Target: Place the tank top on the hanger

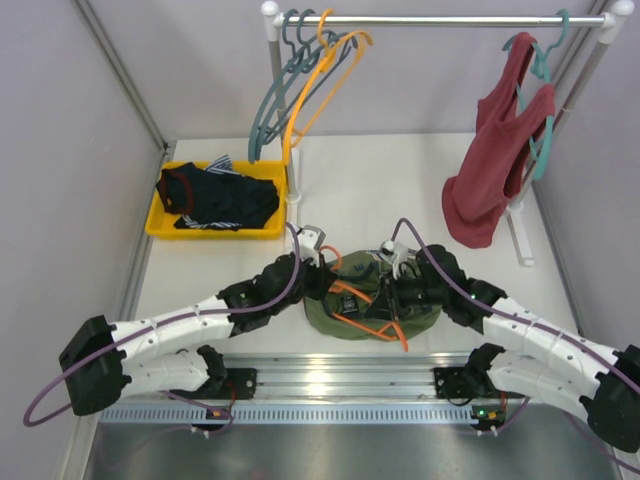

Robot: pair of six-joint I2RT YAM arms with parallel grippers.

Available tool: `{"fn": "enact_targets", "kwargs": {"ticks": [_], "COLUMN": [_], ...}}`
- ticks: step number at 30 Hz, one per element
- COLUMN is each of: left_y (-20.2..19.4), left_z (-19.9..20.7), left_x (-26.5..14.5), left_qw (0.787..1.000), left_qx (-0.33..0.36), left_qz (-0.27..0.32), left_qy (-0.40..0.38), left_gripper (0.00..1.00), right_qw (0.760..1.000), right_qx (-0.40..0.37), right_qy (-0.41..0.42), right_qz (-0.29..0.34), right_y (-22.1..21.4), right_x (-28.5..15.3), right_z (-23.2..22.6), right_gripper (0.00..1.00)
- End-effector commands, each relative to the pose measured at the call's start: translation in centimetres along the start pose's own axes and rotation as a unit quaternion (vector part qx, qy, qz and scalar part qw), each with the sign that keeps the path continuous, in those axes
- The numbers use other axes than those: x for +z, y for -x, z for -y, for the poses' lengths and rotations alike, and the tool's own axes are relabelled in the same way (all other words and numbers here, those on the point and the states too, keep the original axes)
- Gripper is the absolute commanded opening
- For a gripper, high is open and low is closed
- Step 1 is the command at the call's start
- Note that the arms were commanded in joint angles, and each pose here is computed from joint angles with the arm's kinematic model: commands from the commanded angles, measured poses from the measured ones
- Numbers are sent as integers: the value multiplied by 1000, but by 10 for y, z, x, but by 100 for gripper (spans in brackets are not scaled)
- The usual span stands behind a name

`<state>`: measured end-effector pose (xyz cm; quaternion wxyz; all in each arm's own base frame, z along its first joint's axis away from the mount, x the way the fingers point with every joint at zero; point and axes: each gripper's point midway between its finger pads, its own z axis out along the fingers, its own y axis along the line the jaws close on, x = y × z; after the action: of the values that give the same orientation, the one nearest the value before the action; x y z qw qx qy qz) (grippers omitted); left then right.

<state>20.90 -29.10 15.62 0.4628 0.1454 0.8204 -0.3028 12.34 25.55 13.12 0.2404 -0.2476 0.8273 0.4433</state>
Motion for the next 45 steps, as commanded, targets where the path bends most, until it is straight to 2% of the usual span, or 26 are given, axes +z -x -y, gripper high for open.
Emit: {"fn": "enact_targets", "kwargs": {"ticks": [1, 2, 4, 5, 9, 11, 15, 22, 26, 32, 36, 45], "left_y": [18, 17, 17, 16, 12, 13, 14, 14, 14, 16, 15, 18], "left_z": [12, 10, 10, 10, 3, 2, 1, 1, 0, 0, -2, -6], "left_x": [-1, -1, -4, -5, -9, -11, -13, -13, -12, -13, -13, -15], "left_qw": [999, 999, 999, 999, 999, 999, 999, 999, 999, 999, 999, 998], "left_qx": [1, 3, 7, 8, 12, 11, 11, 10, 10, 9, 10, 8], "left_qz": [39, 38, 41, 40, 40, 44, 47, 48, 47, 48, 47, 57], "left_qy": [-26, -24, -26, -27, -19, -19, -17, -18, -15, -12, -10, 2], "left_gripper": [0, 0, 0, 0, 0, 0, 0, 0, 0, 0, 0, 0], "right_qw": [999, 998, 996, 994, 986, 982, 968, 951, 943, 926, 914, 906], "right_qx": [-4, 1, 8, 14, 19, 20, 23, 20, -4, -33, -40, -47], "right_qy": [-53, -63, -88, -103, -159, -171, -222, -300, -330, -377, -403, -416], "right_qz": [12, 9, 14, 13, 55, 79, 115, 69, 43, 1, -16, -56], "right_y": [15, 15, 17, 18, 38, 53, 74, 75, 74, 61, 52, 32], "right_x": [-4, -6, -9, -14, -34, -46, -69, -70, -58, -42, -42, -31], "right_z": [8, 10, 16, 18, 23, 18, 20, 40, 42, 47, 50, 58], "right_gripper": [18, 26, 35, 44, 59, 61, 60, 35, 29, 27, 30, 37]}}
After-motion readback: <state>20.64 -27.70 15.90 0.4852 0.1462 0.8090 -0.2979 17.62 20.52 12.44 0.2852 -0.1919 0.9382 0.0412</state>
